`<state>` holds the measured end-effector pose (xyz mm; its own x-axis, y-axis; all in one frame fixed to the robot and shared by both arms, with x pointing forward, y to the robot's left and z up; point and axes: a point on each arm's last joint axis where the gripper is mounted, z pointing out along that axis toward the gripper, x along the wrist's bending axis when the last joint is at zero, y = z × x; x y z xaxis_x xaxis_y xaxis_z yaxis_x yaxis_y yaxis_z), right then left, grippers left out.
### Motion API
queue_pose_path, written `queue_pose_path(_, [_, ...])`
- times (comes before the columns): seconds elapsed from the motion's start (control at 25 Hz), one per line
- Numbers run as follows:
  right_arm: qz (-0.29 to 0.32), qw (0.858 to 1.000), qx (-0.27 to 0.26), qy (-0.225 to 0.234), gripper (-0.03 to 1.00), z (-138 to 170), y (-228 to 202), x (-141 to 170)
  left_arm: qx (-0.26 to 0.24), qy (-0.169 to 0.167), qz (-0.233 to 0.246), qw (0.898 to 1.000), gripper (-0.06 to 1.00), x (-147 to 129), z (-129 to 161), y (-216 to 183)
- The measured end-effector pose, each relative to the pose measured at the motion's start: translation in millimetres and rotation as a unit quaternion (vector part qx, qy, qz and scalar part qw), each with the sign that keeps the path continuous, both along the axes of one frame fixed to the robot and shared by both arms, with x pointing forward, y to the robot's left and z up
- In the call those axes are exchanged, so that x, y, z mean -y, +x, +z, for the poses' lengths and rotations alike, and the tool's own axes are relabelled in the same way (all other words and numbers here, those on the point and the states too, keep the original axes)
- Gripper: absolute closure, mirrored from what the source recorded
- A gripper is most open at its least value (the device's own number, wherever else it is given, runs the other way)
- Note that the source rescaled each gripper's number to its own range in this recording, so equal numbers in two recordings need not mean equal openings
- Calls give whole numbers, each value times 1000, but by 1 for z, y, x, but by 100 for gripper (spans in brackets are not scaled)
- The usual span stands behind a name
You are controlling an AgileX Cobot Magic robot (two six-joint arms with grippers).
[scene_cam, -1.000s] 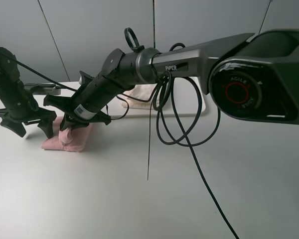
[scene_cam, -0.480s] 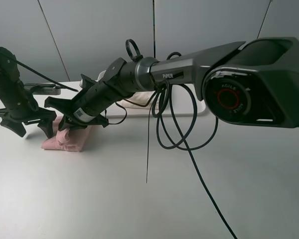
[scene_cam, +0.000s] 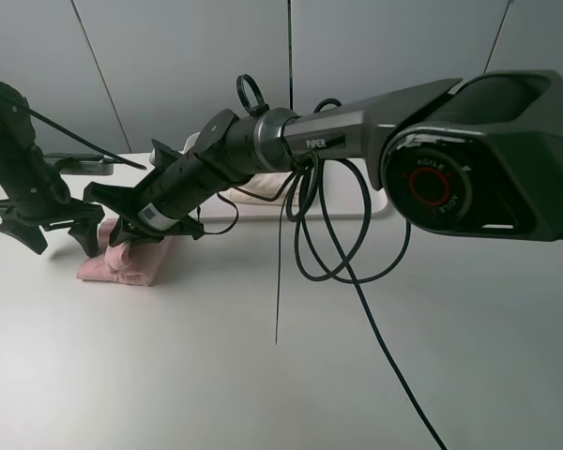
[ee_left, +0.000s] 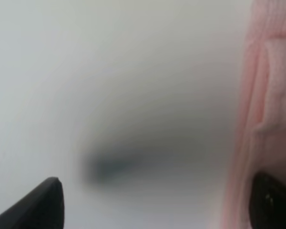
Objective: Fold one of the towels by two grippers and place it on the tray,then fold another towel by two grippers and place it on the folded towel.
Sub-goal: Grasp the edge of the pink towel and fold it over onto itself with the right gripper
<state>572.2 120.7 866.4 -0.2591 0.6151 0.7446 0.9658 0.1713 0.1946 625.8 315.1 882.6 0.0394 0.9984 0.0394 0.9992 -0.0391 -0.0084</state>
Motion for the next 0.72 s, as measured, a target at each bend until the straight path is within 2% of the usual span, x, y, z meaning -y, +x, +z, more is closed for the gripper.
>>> queue_pose_path(0.2, [2, 1000, 3, -3, 92, 0, 0, 0, 24, -19, 5, 1000, -5, 3, 22, 12])
queue_pose_path(0.56, [-8, 1000, -9, -5, 92, -1, 0, 1, 66, -23, -3, 998, -5, 3, 67, 26])
queue_pose_path(0.72, [-27, 999, -22, 0, 82, -1, 1, 0, 71, -32, 0, 997, -5, 5, 80, 31])
